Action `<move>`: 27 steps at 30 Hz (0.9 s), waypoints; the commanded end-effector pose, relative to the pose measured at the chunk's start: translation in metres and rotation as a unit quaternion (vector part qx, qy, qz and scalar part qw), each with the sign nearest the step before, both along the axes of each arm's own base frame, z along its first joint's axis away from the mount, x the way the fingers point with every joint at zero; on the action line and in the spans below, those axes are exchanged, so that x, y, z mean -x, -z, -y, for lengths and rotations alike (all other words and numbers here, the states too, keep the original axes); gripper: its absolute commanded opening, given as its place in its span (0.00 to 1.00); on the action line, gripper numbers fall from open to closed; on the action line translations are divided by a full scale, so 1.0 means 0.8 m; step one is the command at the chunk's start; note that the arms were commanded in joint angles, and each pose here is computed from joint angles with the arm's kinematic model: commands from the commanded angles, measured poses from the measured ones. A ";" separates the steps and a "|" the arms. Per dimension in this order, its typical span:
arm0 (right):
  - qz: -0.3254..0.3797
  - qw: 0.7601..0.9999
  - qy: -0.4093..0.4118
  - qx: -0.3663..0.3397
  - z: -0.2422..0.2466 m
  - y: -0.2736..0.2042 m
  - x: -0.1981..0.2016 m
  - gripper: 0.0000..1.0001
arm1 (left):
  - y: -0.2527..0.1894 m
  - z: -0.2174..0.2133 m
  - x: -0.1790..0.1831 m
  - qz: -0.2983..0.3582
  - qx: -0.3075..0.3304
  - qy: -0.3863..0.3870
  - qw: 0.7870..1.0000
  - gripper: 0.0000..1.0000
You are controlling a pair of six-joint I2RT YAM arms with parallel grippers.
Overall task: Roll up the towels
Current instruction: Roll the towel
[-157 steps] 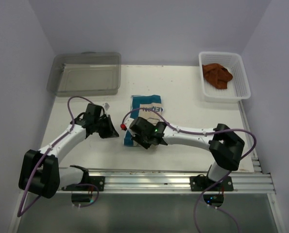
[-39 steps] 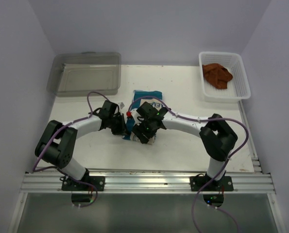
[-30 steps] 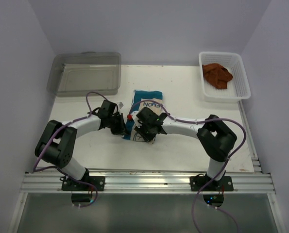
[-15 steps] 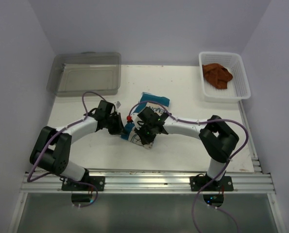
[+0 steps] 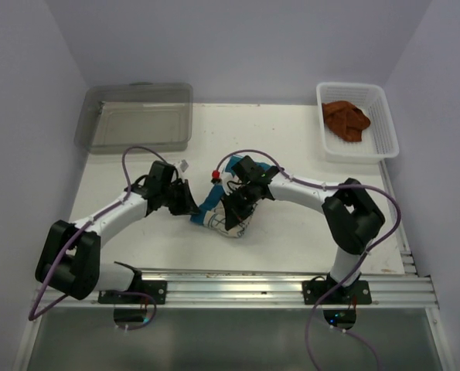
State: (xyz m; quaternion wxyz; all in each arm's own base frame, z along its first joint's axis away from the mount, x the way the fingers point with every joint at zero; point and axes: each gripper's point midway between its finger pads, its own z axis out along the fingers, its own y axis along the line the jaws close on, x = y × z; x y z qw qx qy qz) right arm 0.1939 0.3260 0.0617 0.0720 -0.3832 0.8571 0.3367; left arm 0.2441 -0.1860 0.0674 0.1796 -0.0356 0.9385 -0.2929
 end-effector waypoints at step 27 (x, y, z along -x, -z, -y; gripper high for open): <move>-0.165 0.979 0.052 -0.110 -0.008 0.007 -0.009 0.00 | -0.011 0.016 0.018 0.051 0.006 0.059 0.997 0.00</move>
